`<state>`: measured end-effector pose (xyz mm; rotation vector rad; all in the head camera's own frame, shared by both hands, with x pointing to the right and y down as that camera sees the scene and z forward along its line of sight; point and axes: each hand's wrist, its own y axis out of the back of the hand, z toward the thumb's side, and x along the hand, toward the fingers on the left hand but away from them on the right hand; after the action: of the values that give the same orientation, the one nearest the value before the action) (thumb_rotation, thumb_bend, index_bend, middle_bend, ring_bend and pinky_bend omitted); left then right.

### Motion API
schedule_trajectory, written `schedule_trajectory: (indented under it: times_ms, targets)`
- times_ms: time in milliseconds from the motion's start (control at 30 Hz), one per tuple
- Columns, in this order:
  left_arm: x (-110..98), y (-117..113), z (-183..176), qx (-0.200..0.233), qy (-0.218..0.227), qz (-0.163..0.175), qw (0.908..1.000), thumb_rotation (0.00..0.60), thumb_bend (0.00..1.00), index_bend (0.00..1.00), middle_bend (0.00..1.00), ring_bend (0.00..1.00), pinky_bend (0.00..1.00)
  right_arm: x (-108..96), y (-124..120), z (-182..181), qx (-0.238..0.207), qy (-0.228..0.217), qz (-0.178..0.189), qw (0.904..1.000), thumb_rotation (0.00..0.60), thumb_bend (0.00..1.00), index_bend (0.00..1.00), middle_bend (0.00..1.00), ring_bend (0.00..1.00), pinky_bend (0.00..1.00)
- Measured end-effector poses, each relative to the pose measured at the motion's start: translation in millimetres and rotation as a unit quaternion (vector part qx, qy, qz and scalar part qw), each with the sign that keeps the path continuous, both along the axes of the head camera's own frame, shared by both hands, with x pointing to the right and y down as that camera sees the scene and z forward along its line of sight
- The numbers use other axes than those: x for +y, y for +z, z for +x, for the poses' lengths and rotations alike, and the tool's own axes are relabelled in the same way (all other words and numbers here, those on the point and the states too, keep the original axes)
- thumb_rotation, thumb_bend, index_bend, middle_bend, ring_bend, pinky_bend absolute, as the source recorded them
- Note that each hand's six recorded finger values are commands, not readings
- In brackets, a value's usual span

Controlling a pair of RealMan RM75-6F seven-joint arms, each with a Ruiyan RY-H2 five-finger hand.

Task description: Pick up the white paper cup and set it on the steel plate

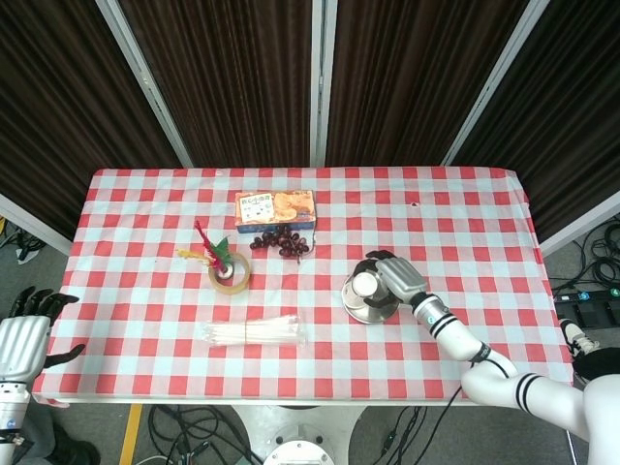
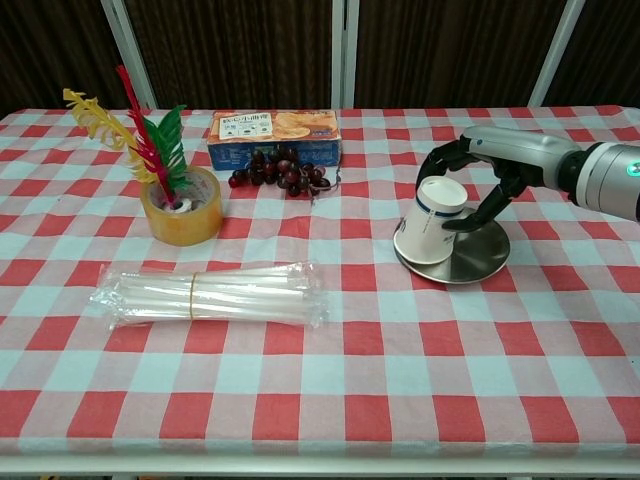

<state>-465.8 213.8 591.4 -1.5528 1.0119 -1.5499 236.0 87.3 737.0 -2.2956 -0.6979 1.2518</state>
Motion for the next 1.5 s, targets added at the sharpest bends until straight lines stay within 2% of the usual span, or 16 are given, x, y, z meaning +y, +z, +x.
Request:
schedule_trajectory:
  times_ms: [267,533,767,1033,1300,1500]
  targets:
    - [-0.4,2.0,1.9,0.002,0.003,-0.002,1.0,0.6,0.04,0.27,0.26,0.15,0.09,7.0,-2.7,16.9,0.019,-0.003,0.005,0.9998,0.6,0.27,0.62,0.35,0.13,0.11]
    - [0.1,1.5,1.2,0.002,0.002,-0.001,1.0,0.6,0.04,0.27,0.26,0.15,0.09,-5.1,-1.3,24.9,0.035,0.01,0.031,0.9988,0.6,0.27,0.62,0.35,0.13,0.11]
    - [1.3,2.3,0.7,0.001,0.001,-0.002,1.0,0.6,0.04,0.27,0.26,0.15,0.09,13.2,-5.4,16.9,0.027,-0.026,0.016,0.9992,0.6,0.27,0.62,0.35,0.13,0.11]
    - [1.7,1.8,-0.5,0.001,-0.001,-0.001,1.0,0.6,0.04,0.27,0.26,0.15,0.09,-5.5,2.2,29.2,0.047,0.006,0.037,0.9982,0.6,0.27,0.62,0.35,0.13,0.11]
    - [0.5,1.7,1.5,0.001,0.002,0.0,1.0,0.6,0.04,0.27,0.26,0.15,0.09,15.5,-4.4,15.5,0.019,-0.028,0.012,0.9994,0.6,0.27,0.62,0.35,0.13,0.11]
    - [1.1,0.7,0.8,0.001,0.001,0.001,1.0,0.6,0.04,0.27,0.26,0.15,0.09,-3.4,-0.7,23.7,0.028,0.003,0.03,0.9992,0.6,0.28,0.62,0.34,0.13,0.11]
